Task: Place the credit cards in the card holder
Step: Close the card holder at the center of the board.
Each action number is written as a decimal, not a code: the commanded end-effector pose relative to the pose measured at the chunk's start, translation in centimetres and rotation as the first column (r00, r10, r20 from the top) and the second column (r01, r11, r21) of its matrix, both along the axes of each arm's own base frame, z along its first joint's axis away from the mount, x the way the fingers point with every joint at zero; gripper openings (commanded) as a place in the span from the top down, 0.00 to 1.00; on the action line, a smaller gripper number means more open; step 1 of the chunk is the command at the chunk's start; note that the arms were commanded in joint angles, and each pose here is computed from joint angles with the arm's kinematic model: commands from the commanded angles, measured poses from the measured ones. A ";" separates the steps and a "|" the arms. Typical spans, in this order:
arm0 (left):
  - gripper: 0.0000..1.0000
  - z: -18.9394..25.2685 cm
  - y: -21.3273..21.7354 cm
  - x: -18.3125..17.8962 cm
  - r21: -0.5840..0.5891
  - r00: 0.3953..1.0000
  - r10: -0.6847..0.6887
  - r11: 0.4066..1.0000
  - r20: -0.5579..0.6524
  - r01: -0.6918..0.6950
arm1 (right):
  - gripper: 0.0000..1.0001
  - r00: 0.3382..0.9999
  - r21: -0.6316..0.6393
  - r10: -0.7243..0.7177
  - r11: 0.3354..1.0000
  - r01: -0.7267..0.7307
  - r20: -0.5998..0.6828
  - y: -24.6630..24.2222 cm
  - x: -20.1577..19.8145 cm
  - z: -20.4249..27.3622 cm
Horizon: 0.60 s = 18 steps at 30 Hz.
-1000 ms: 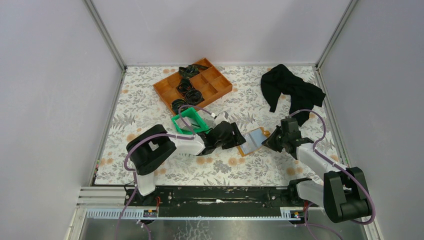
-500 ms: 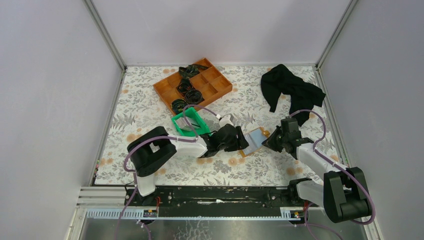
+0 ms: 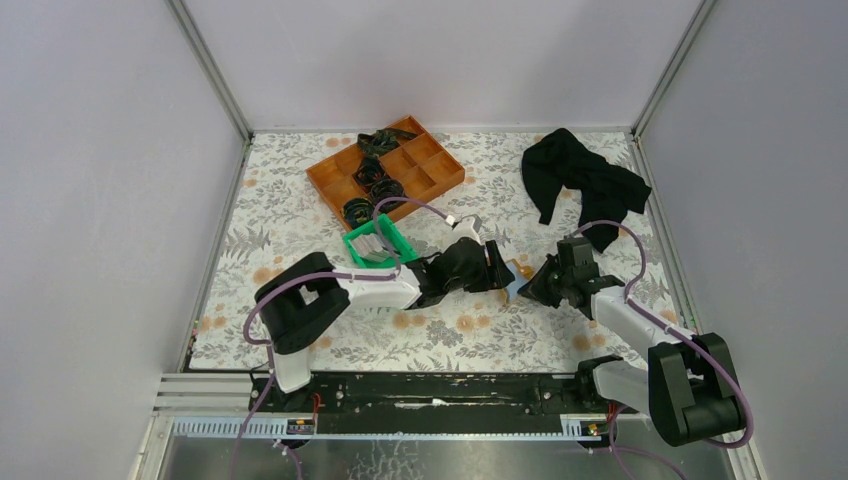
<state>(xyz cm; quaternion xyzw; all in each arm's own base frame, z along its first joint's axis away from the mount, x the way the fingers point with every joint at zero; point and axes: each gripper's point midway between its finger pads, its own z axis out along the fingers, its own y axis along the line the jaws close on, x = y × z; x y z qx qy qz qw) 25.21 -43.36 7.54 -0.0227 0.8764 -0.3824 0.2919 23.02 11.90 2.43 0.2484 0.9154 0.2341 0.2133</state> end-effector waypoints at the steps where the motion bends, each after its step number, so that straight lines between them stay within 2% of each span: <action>1: 0.33 1.7 -1.3 0.8 -0.033 0.998 -0.013 0.999 0.060 0.015 | 1.00 0.999 0.033 0.034 0.999 -0.034 0.007 1.1 -0.2 1.0; 18: 0.33 0.3 -3.1 0.9 -0.042 0.999 -0.043 0.998 0.018 0.043 | 1.00 0.999 0.048 0.037 0.998 -0.036 -0.008 1.9 -1.4 0.2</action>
